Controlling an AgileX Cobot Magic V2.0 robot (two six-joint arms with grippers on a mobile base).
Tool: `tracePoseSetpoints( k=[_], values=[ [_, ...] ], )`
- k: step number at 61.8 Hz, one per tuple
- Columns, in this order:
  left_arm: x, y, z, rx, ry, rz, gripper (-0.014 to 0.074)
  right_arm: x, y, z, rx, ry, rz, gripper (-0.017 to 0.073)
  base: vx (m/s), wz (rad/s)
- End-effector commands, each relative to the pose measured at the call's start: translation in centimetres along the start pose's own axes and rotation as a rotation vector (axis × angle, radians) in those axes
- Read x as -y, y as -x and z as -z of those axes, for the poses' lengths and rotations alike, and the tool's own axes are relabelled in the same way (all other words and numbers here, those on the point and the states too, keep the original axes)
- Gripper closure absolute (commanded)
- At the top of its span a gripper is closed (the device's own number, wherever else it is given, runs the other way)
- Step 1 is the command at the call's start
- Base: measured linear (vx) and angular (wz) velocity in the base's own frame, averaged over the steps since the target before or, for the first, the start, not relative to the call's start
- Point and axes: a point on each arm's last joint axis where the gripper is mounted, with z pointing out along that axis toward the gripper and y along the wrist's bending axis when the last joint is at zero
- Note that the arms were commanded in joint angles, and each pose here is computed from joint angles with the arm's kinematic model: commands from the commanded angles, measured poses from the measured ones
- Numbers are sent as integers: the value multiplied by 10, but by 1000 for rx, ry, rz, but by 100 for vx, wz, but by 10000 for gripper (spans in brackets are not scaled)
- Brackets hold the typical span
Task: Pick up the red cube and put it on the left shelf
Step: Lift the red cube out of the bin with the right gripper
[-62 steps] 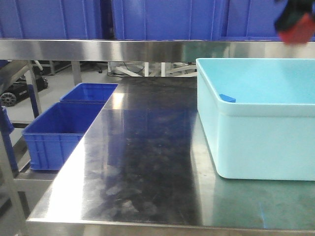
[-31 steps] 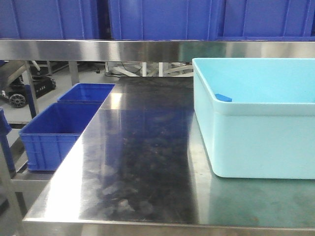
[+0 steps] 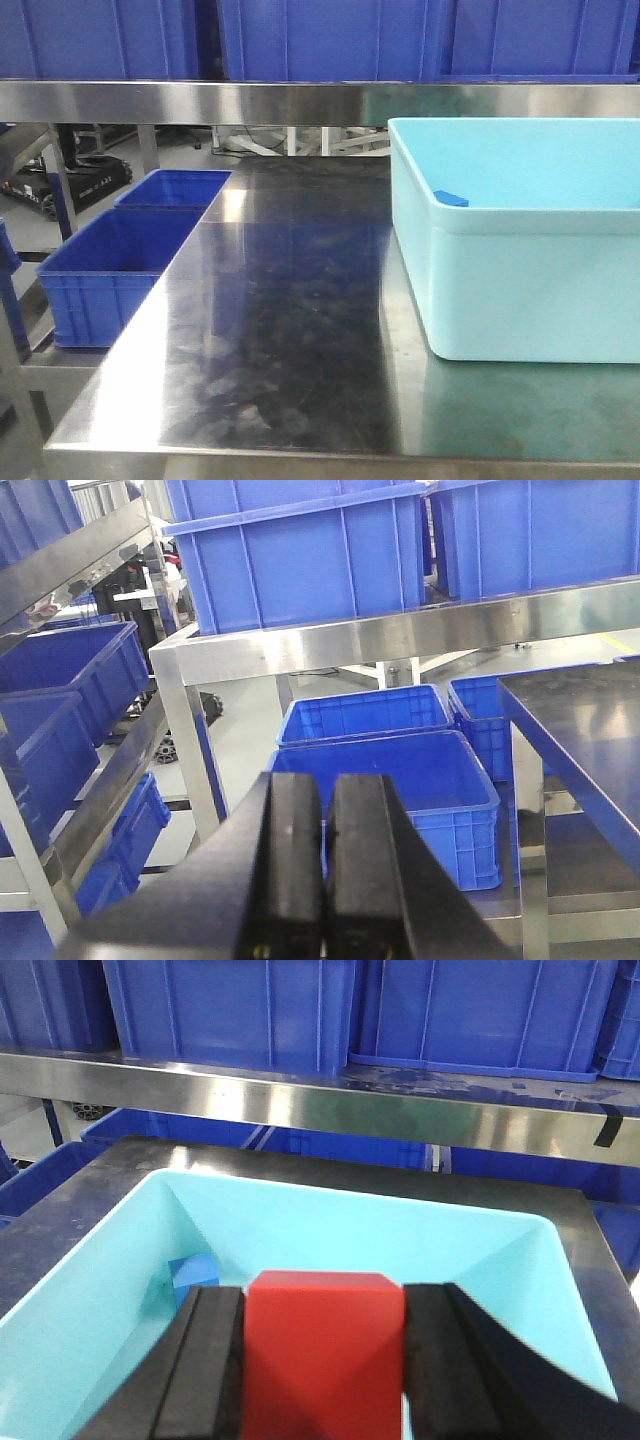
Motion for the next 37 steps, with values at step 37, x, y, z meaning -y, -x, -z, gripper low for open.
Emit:
tracePoseSetpoints(
  k=[37],
  values=[
    [0, 1, -1, 64, 4, 5, 488, -1, 17, 2, 110, 10, 16, 502, 0, 0]
  ],
)
